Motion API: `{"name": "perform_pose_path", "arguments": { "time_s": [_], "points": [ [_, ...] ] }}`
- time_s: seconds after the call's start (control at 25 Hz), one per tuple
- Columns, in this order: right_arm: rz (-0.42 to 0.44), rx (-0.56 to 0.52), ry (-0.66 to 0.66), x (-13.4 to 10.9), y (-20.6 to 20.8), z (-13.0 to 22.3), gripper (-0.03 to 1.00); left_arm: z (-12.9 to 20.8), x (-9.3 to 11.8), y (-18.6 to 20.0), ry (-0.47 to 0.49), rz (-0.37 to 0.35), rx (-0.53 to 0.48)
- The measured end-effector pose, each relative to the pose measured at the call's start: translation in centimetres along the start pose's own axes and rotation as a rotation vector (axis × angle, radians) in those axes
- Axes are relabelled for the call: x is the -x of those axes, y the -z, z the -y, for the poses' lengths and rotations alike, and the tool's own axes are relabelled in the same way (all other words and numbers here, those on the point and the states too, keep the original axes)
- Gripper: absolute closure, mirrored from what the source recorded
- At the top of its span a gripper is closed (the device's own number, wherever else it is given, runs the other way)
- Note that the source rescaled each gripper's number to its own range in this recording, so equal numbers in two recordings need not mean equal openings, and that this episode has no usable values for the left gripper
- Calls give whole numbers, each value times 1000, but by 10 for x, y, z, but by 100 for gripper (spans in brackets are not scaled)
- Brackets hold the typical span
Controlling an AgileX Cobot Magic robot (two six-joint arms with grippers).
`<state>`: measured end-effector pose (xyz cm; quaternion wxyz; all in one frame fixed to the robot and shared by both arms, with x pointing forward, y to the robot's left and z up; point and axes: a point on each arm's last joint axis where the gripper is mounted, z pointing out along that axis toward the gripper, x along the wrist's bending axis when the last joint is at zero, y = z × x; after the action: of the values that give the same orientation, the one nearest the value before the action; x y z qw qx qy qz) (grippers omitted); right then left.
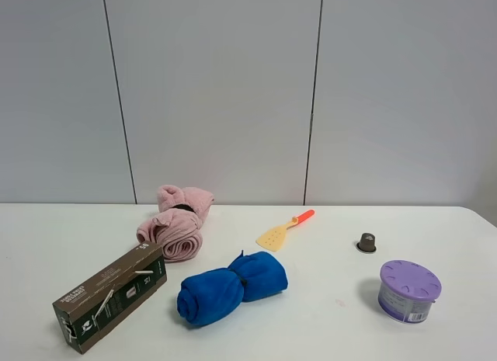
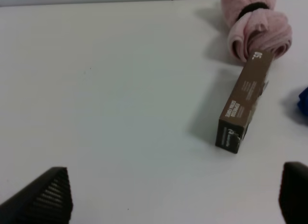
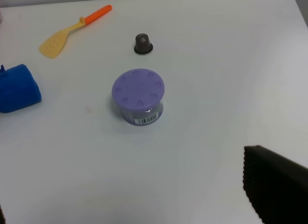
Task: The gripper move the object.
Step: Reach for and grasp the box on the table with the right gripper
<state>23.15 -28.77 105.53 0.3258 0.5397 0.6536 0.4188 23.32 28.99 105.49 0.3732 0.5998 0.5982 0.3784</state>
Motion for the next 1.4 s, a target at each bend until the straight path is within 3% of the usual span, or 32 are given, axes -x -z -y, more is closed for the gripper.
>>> {"name": "perform_pose_path", "arguments": {
  "time_s": [1.4],
  "points": [
    [0, 0, 0, 0, 0, 0, -3, 0, 0, 0, 0, 0, 0]
  ]
}}
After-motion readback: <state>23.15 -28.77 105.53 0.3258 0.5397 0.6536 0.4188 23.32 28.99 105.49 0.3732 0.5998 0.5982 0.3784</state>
